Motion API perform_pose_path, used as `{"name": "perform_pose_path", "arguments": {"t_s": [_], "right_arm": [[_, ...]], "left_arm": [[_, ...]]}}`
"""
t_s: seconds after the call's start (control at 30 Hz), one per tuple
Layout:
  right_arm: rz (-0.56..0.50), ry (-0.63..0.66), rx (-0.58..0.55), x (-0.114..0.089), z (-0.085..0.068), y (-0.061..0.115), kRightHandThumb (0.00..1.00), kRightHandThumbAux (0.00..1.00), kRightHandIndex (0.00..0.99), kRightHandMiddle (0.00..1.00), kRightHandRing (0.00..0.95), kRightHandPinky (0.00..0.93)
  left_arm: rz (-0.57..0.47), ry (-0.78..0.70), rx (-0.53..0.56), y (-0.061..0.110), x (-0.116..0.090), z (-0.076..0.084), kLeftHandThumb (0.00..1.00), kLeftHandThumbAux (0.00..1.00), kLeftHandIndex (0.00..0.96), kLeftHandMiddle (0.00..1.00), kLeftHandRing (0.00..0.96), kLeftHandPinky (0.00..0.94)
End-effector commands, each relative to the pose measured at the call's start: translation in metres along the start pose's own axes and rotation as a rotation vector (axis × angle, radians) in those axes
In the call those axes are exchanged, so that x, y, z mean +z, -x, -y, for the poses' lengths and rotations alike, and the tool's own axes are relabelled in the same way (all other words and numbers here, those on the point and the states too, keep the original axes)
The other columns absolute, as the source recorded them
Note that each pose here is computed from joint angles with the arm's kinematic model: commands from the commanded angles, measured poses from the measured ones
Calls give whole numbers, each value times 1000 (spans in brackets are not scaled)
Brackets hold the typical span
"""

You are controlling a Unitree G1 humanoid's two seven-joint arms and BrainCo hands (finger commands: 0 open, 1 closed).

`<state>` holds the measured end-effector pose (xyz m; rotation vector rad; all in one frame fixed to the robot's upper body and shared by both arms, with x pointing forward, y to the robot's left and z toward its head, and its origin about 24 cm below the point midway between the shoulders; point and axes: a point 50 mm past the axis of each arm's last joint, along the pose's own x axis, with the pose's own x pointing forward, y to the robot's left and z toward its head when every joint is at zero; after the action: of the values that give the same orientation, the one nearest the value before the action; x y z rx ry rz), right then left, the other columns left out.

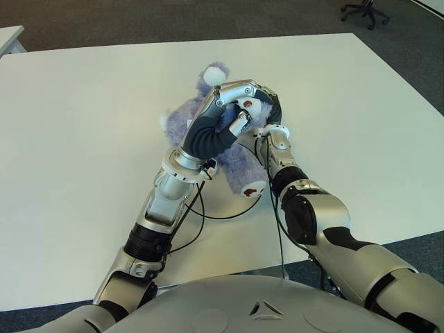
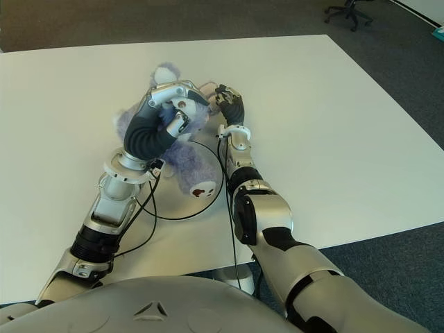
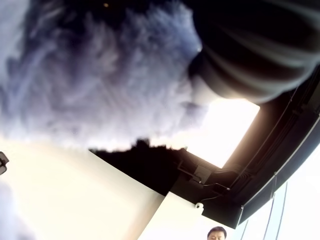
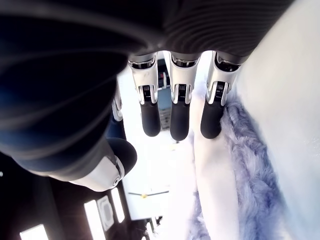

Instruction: Put the doll into the plate.

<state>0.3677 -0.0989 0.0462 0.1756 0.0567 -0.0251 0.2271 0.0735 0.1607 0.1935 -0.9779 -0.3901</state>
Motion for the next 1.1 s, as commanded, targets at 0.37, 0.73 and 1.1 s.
{"name": "perform_pose_path", "arguments": {"t_s": [0.37,0.73,1.1], "right_arm": [[-299,-26,-61,-74,10,40,701,736,398,186,186,244],[-301,-32,-62,-76,10,42,700,735,398,202,205,265],[-291,-23,-56,-77,10,43,698,735,398,212,217,282]], "left_arm": [[-82,-13,34,10,-8,5,853,666,398,536,808,810],[-107,-28,44,13,-11,5,854,665,399,540,814,832],[-145,-33,44,17,-13,5,855,664,401,543,815,831]]}}
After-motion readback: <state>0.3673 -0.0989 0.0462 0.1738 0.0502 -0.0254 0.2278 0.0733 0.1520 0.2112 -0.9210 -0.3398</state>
